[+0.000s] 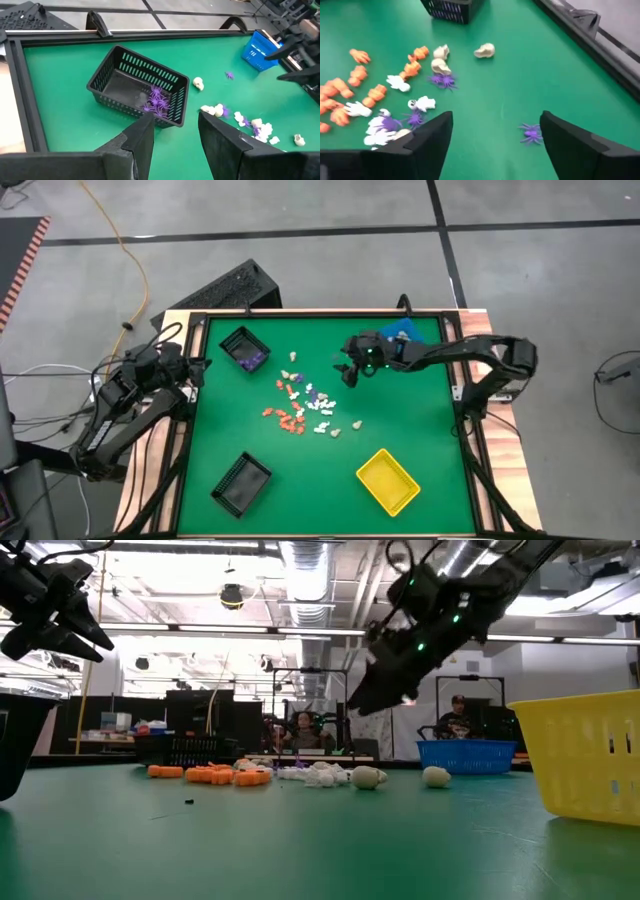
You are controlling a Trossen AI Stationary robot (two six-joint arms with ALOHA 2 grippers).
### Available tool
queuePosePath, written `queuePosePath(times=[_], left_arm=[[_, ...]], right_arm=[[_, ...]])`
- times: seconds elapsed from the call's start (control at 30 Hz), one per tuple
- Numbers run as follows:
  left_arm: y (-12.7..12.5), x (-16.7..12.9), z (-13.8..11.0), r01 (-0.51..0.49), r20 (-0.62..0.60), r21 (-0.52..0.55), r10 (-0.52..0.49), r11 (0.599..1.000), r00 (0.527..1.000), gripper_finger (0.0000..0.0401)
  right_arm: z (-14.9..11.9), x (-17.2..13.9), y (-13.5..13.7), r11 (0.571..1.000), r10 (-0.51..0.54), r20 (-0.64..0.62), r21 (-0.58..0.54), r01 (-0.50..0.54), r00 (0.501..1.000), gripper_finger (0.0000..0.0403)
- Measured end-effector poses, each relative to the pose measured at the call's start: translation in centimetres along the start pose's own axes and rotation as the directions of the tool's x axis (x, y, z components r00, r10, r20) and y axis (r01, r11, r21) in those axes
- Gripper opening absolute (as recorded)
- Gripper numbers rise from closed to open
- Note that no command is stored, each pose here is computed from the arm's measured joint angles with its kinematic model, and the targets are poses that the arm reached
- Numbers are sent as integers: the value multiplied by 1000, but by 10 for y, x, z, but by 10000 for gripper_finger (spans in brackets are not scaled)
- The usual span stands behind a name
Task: Sort Halloween decoration
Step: Put the purple spider toy into the top black basket
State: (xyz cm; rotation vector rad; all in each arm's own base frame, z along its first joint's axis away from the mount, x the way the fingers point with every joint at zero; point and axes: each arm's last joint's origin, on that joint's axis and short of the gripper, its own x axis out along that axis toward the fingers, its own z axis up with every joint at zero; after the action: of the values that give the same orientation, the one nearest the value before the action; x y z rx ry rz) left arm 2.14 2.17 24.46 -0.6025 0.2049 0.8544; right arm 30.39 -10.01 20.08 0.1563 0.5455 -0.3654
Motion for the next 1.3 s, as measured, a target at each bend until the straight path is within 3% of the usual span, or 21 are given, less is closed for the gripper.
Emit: queuePosePath(times=[0.27,0.4,0.83,1.07,1.3], left_arm=[[0,0,0,2,0,2,-2,1000,1000,144],[0,0,0,2,0,2,-2,1000,1000,144],[0,0,0,-9,4,1,9,1000,1000,144],[2,0,0,-47,12,-19,47,999,999,143],[2,0,0,-47,12,-24,47,999,999,143]], right_arm=[[-20,38,-8,996,-91,-1,10,91,996,342],[-33,53,-15,989,-126,-31,73,128,992,339],[-56,77,-18,967,-206,-86,135,217,975,331],[-50,80,-17,956,-259,-79,120,267,963,273],[-49,80,-14,956,-257,-80,123,265,963,182]])
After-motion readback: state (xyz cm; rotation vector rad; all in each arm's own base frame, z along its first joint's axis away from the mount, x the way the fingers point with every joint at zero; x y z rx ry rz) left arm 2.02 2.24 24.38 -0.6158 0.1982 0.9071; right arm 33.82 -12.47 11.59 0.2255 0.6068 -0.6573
